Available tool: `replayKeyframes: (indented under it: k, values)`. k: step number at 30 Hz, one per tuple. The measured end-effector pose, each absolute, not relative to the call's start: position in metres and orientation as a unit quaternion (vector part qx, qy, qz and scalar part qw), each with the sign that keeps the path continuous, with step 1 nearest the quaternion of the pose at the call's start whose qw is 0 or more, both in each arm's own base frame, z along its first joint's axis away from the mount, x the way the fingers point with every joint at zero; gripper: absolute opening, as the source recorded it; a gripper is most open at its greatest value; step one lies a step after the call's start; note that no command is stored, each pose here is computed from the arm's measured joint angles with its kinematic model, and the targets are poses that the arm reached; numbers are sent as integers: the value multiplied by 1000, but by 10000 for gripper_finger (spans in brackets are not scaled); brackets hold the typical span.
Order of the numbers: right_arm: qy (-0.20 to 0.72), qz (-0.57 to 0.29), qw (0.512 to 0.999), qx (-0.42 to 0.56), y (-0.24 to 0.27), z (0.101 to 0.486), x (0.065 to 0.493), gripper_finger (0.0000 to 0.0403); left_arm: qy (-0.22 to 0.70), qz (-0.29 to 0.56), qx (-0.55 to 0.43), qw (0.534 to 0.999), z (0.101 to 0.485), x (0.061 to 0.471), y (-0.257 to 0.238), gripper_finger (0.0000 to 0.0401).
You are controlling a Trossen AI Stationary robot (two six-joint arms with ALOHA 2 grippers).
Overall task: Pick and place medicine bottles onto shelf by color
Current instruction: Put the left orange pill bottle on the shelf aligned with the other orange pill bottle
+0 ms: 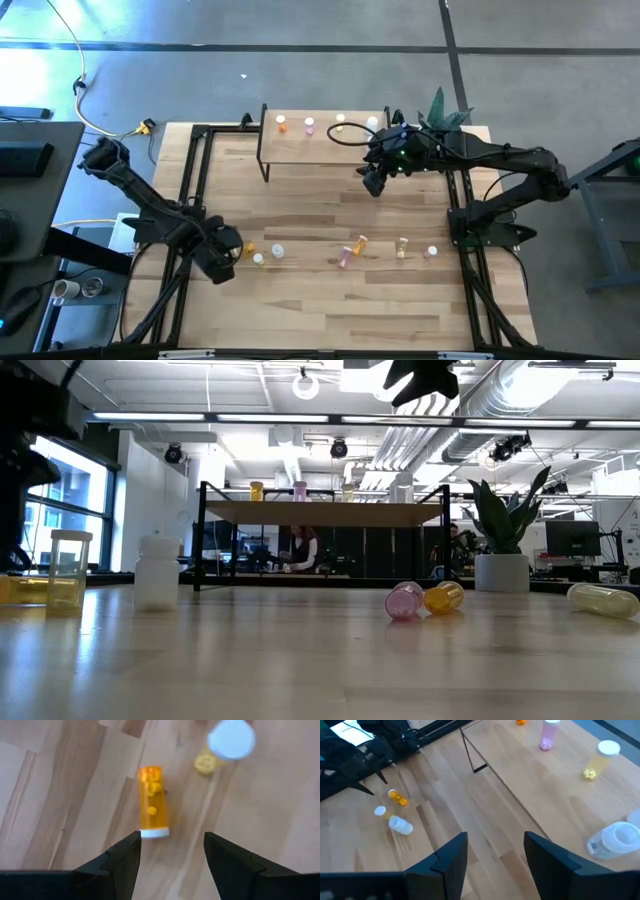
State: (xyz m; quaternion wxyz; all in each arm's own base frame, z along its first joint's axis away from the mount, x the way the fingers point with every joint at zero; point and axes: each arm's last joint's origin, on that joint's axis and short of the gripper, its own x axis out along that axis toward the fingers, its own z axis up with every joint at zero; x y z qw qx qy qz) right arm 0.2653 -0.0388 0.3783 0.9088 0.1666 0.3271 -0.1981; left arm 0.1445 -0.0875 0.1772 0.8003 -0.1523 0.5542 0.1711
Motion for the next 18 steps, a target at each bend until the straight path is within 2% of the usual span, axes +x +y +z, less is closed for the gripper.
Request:
replayKeyframes:
  k: [18]
  values:
    - [328, -198, 910, 159, -40, 378, 265, 185, 571, 164, -147, 790, 162, 159, -53, 205]
